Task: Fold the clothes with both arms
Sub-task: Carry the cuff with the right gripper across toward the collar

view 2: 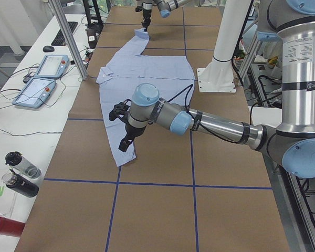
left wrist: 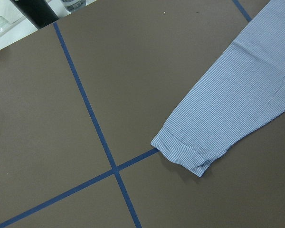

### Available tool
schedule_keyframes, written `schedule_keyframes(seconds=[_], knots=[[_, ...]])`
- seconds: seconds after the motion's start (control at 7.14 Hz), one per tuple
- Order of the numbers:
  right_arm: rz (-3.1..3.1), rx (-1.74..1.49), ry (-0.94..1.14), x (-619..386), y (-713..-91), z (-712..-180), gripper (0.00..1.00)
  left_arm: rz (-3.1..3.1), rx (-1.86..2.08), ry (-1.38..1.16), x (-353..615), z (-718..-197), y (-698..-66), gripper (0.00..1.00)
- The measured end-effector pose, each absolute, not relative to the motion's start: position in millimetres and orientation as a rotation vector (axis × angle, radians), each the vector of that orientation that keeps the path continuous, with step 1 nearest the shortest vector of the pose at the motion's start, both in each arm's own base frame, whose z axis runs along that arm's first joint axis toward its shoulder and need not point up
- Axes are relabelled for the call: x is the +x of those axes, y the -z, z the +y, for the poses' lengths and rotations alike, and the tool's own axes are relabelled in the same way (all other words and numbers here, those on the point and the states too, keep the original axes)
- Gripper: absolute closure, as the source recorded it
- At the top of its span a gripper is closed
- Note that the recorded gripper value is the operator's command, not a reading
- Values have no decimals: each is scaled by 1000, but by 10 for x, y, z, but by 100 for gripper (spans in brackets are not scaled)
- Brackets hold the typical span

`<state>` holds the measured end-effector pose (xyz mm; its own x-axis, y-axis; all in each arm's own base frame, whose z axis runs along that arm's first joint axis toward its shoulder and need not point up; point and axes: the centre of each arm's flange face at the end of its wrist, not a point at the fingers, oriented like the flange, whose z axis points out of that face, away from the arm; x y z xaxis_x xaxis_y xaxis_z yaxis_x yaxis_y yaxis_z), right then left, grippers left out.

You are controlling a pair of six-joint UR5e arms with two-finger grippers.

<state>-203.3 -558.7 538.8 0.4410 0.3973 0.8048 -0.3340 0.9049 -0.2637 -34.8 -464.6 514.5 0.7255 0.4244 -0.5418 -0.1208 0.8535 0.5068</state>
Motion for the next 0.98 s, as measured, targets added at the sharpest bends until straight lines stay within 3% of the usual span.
schedule_keyframes(seconds=[0.42,0.98], knots=[[-1011,-68,-406,-3303,-3850,-6088,100,699,471,-315,-353,-4599,-5105,0],[-1033,7,-450,-5038,-2265,-6065,100,699,476,-317,-352,-4595,-5078,0]])
